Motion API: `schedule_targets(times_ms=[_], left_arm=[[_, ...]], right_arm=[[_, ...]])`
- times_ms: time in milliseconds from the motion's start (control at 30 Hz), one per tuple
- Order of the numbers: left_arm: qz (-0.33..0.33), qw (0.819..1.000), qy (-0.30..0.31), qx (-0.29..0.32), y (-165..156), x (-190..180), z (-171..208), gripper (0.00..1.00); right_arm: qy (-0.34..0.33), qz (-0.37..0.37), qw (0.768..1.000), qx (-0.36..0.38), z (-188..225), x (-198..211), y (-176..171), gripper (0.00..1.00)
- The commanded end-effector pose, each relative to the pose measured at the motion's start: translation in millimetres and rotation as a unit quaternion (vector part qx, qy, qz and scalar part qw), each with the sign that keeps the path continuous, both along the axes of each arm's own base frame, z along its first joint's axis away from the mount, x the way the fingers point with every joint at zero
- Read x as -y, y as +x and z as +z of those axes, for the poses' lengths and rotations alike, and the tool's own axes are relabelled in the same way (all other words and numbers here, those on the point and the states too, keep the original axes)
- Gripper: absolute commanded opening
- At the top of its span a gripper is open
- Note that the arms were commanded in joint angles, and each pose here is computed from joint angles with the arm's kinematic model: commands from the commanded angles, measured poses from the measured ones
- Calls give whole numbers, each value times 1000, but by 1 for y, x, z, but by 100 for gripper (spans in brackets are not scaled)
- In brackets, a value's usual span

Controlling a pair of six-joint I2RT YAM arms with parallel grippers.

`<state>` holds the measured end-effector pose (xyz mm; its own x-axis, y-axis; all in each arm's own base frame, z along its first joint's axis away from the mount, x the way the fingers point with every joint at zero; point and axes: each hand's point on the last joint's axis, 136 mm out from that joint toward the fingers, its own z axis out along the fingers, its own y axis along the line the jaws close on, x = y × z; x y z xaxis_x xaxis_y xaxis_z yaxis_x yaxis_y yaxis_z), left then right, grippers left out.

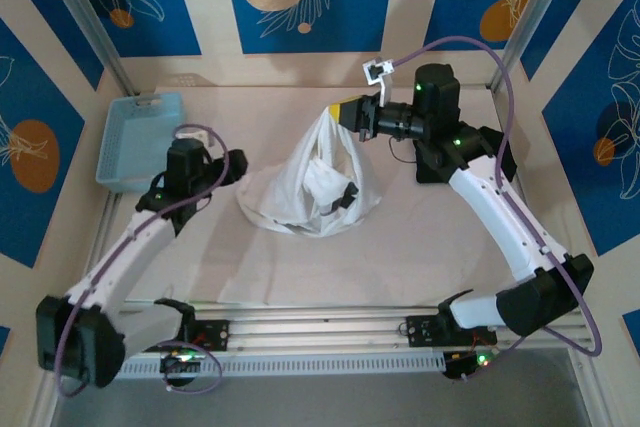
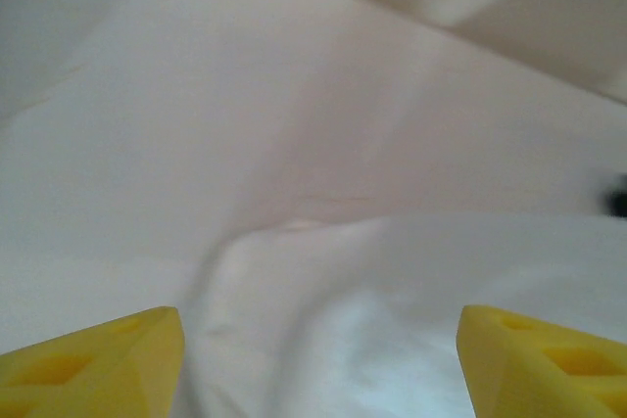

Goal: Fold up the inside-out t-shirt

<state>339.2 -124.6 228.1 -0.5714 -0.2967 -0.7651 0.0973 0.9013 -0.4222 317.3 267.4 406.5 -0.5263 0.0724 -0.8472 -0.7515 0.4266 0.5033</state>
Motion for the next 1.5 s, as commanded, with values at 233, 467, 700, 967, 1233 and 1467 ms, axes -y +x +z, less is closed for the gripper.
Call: schedule_targets(times_ms=[233, 467, 700, 967, 1233, 1467], left_arm=[[-251, 965, -53, 50, -79, 147, 33, 65], [-248, 969, -5, 15, -67, 181, -4, 61], [-195, 979, 44, 49, -41, 164, -10, 0], [-95, 992, 87, 17, -55, 68, -63, 0], [-88, 991, 99, 0, -69, 39, -78, 16], [-120, 989, 73, 43, -76, 49, -33, 52]], right_arm=[[-11, -32, 999, -9, 0, -4, 21, 0], [-1, -38, 999, -5, 14, -6, 28, 0], [7, -56, 998, 24, 43, 9, 30, 0], [30, -90, 993, 66, 90, 46, 36, 0], [32, -38, 999, 2, 39, 15, 40, 0], [25, -12, 999, -25, 18, -3, 35, 0]])
